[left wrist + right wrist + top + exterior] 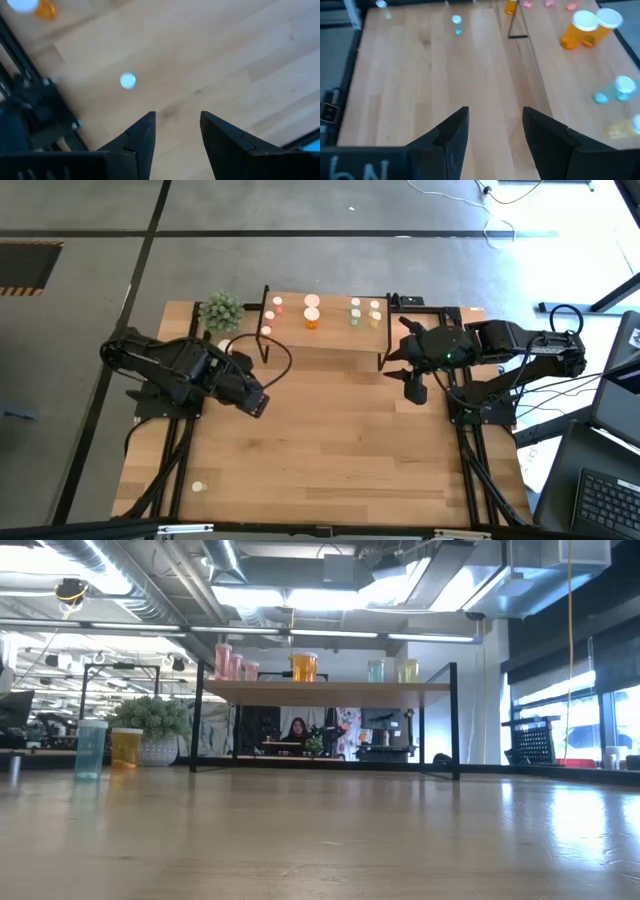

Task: Pick and place medicine bottles onto shelf by color
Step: Put the blue medicine bottle on the shelf, aligned with the other blue medicine bottle

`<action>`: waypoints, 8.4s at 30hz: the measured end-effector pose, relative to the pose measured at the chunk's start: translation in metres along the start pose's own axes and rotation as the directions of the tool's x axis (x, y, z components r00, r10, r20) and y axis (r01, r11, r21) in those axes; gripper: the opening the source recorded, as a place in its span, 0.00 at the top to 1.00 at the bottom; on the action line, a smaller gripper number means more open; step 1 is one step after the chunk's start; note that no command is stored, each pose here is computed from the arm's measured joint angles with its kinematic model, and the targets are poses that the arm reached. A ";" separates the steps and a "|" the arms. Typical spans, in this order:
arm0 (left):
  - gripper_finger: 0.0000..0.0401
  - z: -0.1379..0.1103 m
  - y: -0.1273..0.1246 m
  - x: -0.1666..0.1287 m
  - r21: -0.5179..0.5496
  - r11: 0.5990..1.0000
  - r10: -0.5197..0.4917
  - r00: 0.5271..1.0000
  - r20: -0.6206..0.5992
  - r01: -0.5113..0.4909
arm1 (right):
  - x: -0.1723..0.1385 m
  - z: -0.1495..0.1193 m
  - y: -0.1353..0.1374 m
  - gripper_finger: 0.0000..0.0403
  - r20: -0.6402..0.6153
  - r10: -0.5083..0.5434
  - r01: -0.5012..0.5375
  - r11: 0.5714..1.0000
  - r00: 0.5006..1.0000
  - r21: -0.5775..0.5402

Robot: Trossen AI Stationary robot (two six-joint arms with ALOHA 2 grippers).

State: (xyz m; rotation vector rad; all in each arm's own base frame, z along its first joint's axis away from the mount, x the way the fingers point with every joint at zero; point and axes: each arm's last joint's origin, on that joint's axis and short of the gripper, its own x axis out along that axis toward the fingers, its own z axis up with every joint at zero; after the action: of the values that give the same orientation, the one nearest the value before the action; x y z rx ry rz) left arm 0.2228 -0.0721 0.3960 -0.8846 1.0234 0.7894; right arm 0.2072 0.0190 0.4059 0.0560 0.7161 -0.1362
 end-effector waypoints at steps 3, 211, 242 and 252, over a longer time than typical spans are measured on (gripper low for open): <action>0.63 -0.008 0.000 0.003 -0.034 0.999 0.009 0.999 -0.035 -0.010 | 0.000 0.002 0.002 0.53 0.018 0.045 -0.045 0.999 0.999 0.004; 0.66 -0.026 0.086 0.142 0.032 0.999 0.029 1.000 0.009 -0.029 | 0.085 0.014 0.009 0.53 -0.162 0.298 -0.319 0.939 0.941 -0.126; 0.64 -0.027 0.083 0.142 0.086 0.996 -0.007 1.000 -0.013 0.008 | 0.086 0.015 0.009 0.53 -0.153 0.298 -0.318 0.939 0.942 -0.127; 0.47 -0.030 0.087 0.149 0.155 0.988 0.012 1.000 -0.020 -0.009 | 0.086 0.015 0.009 0.53 -0.153 0.298 -0.318 0.939 0.942 -0.127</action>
State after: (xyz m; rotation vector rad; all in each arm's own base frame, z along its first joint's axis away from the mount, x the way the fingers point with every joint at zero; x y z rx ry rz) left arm 0.1839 -0.0409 0.2283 -0.7565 1.0932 0.7007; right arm 0.2823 0.0170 0.3612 0.0326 0.8386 0.2256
